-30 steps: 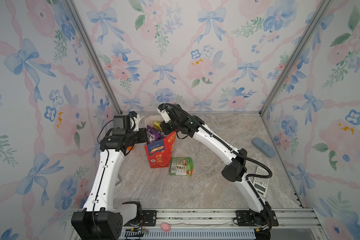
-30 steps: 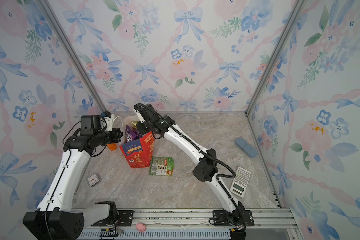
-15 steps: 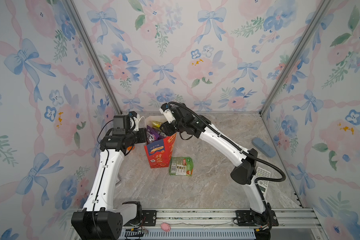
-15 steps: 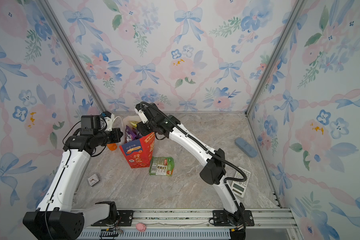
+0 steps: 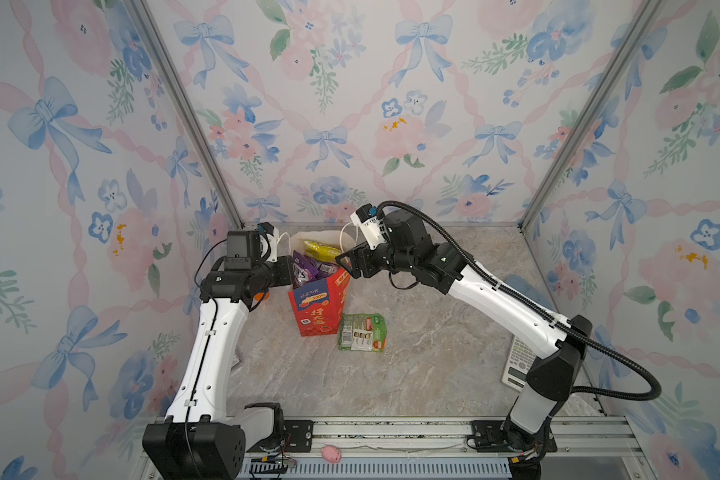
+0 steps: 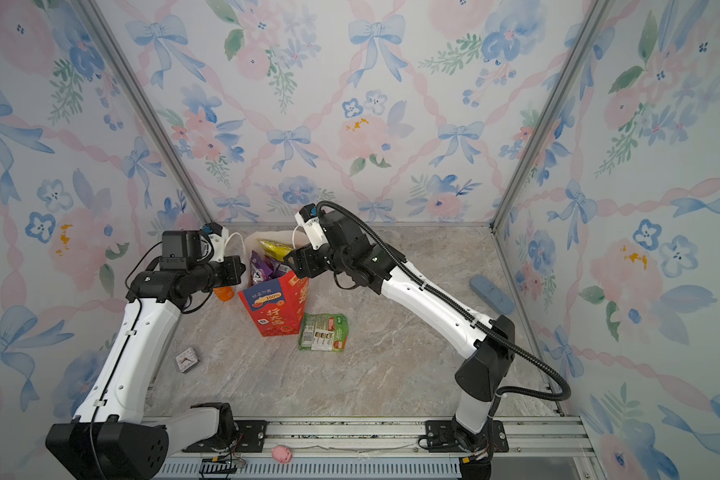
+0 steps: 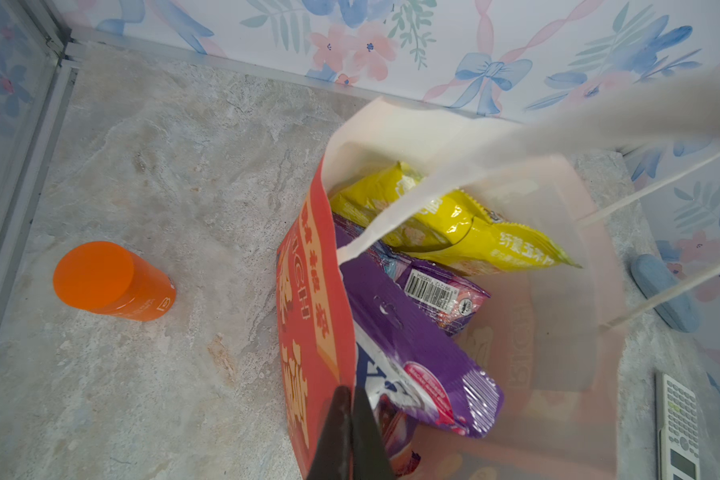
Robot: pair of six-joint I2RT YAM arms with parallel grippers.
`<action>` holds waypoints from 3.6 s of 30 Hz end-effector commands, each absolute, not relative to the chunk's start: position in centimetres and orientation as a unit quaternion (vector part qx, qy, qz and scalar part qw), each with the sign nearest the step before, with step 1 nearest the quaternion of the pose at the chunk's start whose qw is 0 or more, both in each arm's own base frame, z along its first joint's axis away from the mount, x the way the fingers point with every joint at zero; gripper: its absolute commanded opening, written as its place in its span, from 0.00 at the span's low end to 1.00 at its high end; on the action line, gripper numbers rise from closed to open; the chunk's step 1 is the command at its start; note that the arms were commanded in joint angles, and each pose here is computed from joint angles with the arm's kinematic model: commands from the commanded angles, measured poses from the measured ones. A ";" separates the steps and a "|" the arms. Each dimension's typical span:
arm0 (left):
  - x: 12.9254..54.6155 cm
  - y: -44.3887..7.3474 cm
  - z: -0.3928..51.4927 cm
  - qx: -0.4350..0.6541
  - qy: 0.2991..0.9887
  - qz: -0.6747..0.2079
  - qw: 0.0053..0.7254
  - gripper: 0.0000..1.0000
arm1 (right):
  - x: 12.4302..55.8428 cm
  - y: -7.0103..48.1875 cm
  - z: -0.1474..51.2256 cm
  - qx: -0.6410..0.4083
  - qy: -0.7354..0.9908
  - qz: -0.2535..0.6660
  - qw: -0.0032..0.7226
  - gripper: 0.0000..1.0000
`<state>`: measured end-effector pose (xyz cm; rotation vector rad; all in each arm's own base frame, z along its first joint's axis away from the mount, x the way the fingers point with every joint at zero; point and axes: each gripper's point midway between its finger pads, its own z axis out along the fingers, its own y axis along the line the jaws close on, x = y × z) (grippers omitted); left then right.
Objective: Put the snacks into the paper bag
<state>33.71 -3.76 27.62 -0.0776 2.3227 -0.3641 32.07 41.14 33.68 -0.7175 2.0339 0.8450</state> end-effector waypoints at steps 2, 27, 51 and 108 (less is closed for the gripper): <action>33.6 -3.6 28.8 -0.029 0.903 -0.143 0.403 0.00 | 30.7 38.0 34.4 -0.250 0.808 0.338 0.413 0.73; 33.5 -3.6 28.5 -0.032 0.904 -0.145 0.400 0.00 | 27.4 32.3 4.7 -0.162 0.961 0.152 0.165 0.61; 33.0 -3.5 29.2 -0.029 0.899 -0.142 0.412 0.00 | 27.9 31.7 -1.9 -0.212 0.970 -0.004 0.123 0.59; 33.3 -3.6 28.5 -0.035 0.903 -0.149 0.401 0.00 | 28.2 41.3 41.4 -0.348 0.758 0.210 0.510 0.00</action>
